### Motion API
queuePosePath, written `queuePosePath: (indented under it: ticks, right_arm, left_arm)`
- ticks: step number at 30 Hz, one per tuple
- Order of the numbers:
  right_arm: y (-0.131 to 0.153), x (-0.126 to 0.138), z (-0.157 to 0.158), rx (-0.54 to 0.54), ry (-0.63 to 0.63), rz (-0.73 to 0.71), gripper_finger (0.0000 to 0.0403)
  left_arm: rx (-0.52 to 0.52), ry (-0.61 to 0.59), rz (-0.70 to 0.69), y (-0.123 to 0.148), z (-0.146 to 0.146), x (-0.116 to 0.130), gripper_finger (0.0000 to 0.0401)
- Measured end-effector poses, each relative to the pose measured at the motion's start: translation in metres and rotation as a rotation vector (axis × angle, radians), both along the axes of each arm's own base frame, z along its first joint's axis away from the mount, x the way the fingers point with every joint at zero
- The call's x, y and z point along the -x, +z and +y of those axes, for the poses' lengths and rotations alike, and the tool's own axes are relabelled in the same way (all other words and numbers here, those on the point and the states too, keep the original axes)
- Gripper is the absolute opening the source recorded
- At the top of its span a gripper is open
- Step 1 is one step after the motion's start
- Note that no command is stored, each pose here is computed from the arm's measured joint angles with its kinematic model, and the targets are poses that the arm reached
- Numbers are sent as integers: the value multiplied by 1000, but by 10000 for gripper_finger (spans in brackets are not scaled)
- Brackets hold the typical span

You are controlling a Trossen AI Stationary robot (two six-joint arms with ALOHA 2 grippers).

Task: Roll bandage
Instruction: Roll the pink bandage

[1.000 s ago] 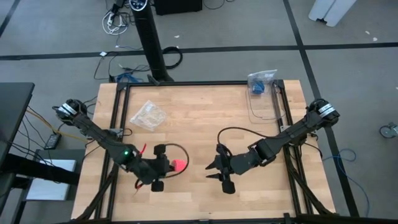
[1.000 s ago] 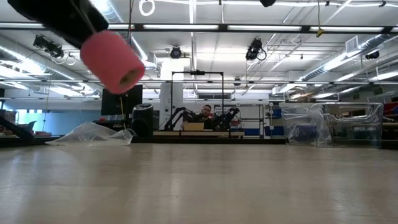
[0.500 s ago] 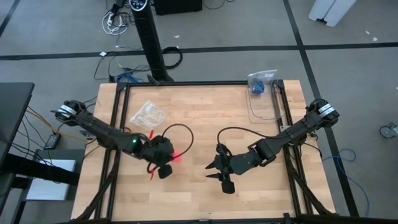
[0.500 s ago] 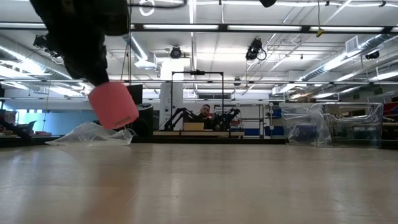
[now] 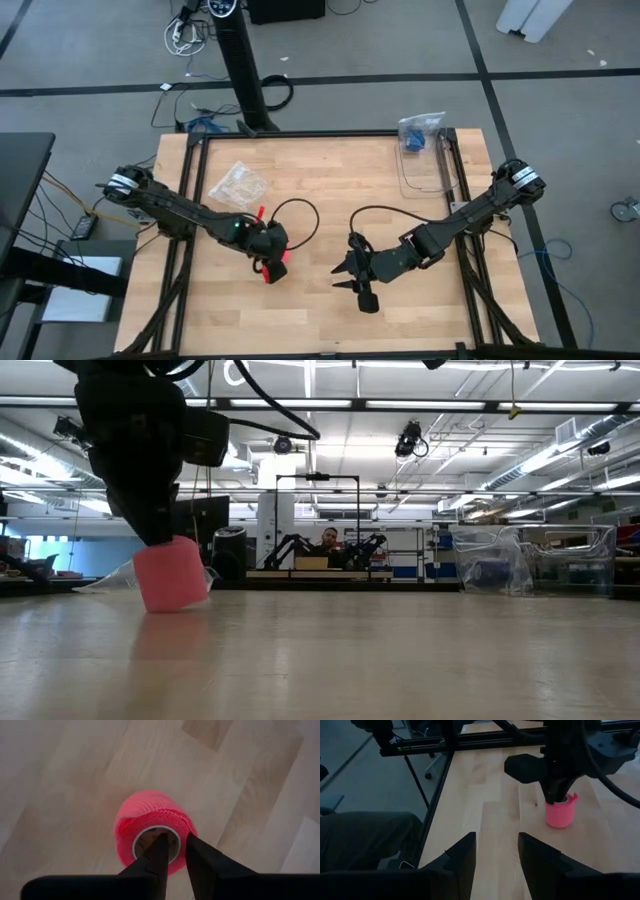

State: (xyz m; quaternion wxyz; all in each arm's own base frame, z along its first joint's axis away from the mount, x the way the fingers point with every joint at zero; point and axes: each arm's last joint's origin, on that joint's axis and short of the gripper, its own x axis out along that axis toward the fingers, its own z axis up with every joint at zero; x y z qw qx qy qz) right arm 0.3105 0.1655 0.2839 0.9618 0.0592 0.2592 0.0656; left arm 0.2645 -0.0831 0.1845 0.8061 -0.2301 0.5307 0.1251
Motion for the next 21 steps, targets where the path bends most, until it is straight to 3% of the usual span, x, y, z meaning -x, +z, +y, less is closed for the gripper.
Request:
queuePosePath:
  ticks: [8,14,21]
  right_arm:
    - [0,0,1,1,2,1,148]
    - [0,1,1,1,3,2,148]
    - [-1,1,1,6,4,11,148]
  left_arm:
    - [-63,21,25,23,0,-5,49]
    - [-68,24,22,24,1,-5,57]
    - [-98,-69,66,33,3,-5,50]
